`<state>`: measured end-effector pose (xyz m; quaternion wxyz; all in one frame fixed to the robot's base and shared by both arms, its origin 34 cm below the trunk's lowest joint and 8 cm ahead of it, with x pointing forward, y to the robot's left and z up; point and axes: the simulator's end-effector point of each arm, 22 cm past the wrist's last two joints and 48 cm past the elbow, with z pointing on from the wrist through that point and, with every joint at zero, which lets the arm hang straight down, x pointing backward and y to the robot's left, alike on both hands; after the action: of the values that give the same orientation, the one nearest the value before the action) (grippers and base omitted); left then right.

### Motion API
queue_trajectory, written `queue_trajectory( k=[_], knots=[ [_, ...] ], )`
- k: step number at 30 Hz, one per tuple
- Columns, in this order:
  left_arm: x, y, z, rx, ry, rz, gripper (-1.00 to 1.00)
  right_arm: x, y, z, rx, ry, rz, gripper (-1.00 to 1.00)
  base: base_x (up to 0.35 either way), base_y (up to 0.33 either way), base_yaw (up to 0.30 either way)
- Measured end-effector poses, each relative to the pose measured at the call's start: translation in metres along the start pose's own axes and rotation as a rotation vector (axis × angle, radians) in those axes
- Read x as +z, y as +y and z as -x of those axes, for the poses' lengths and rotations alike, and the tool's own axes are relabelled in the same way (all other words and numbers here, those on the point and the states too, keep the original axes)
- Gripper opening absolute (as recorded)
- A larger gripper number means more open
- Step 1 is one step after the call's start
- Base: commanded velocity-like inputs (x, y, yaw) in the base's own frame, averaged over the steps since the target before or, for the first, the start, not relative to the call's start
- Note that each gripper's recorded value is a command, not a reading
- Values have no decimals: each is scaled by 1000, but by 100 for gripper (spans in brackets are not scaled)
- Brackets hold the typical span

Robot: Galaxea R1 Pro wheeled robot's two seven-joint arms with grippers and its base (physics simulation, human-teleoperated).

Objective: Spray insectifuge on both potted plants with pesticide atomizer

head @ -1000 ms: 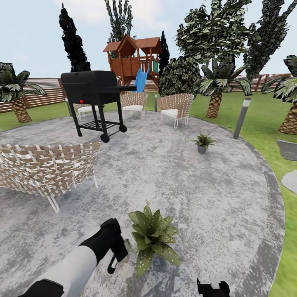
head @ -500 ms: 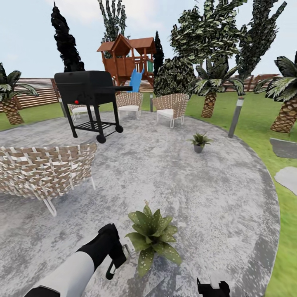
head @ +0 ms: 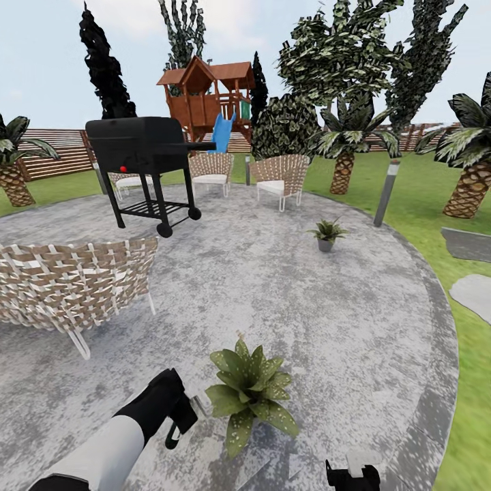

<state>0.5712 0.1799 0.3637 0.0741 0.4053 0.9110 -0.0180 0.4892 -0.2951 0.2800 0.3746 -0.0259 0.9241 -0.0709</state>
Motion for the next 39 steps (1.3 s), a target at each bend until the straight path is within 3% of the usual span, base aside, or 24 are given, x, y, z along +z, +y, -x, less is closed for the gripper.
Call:
queue_trajectory(
  k=[4, 12, 21, 36, 37, 39],
  knots=[
    [1, -3, 9, 32, -39, -6, -100, 0, 1, 1, 0, -1, 2, 100, 0, 187, 0],
    [1, -5, 12, 36, -44, -10, -100, 0, 1, 1, 0, -2, 2, 100, 0, 51, -133],
    [1, -8, 13, 35, -45, -15, -100, 0, 3, 1, 1, -3, 4, 100, -27, 235, -53],
    [5, -14, 7, 37, -28, -32, -100, 0, 1, 0, 0, 0, 2, 100, 0, 38, -265],
    [5, -15, 7, 40, -28, -33, -100, 0, 1, 0, 0, 0, 2, 100, 0, 24, -258],
    [3, -14, 7, 88, -4, -21, -100, 0, 1, 0, 0, -1, 2, 100, 0, 4, -133]
  ],
)
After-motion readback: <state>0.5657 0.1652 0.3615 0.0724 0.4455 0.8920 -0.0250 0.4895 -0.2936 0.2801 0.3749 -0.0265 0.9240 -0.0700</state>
